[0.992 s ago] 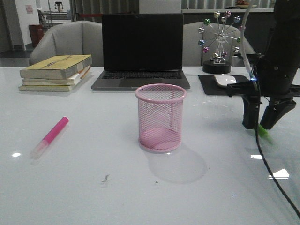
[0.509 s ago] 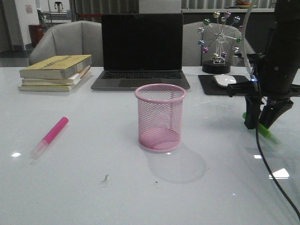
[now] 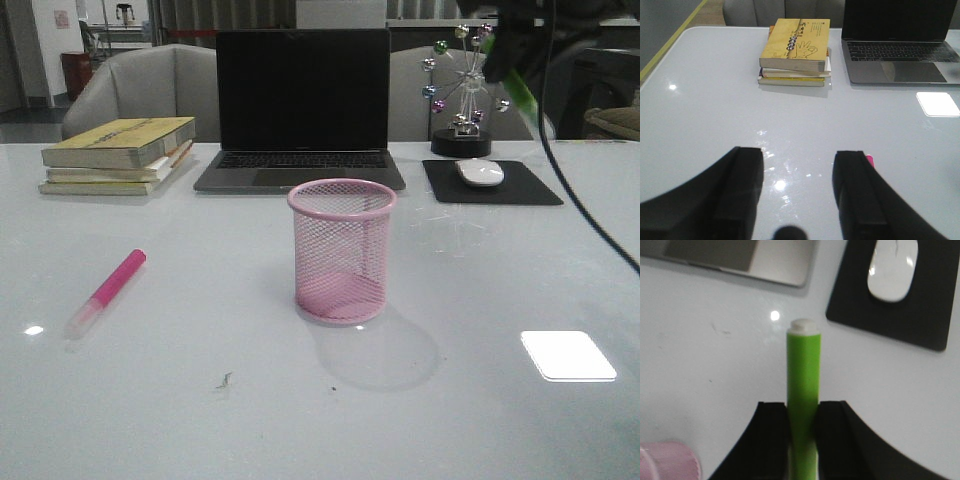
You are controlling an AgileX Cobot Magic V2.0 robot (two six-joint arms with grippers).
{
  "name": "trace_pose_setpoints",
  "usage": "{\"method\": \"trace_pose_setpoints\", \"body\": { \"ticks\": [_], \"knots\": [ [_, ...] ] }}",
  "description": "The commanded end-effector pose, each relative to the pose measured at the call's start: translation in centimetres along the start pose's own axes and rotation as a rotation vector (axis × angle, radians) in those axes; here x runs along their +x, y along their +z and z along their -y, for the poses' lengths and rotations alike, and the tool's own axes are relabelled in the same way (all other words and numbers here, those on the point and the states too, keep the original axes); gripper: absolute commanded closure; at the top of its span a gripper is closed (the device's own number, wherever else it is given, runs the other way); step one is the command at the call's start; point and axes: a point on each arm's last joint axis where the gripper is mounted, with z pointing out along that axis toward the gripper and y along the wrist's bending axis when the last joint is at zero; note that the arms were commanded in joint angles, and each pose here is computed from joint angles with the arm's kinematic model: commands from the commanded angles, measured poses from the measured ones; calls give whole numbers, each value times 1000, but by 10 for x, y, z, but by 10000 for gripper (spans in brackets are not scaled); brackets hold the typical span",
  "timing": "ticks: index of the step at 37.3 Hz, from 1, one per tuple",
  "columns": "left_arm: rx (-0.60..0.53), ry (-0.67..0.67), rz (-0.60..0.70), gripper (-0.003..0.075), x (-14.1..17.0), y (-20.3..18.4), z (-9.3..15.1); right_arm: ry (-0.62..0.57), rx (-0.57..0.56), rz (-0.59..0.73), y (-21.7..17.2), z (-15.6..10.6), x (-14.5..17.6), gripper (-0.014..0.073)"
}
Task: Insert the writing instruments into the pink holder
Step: 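Lift the green marker upright with the right gripper toward the pink holder, then lower the green marker into the pink holder and open the right gripper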
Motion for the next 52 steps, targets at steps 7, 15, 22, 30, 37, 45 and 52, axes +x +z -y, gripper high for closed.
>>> {"method": "trace_pose_setpoints", "body": {
  "ticks": [7,15,22,30,37,45,52],
  "knots": [
    [-7,-17,108,336,-18,-4,0,-105,-90,437,-74,-48,-30,537],
    [-1,-15,54,336,-13,-4,0,-116,-186,630,-76,-78,-2,537],
    [2,-15,31,336,-11,-3,0,-144,-257,663,-46,-105,41,537],
    [2,-15,31,336,-11,-3,0,-181,-282,618,-1,-120,80,537],
    [2,-15,31,336,-11,-3,0,-194,-279,609,21,-122,90,537],
    [2,-15,29,336,-11,-3,0,-206,-272,522,27,-122,97,491],
    [3,-15,27,336,-11,-3,0,-175,-259,455,30,-120,102,171]
  ]
}}
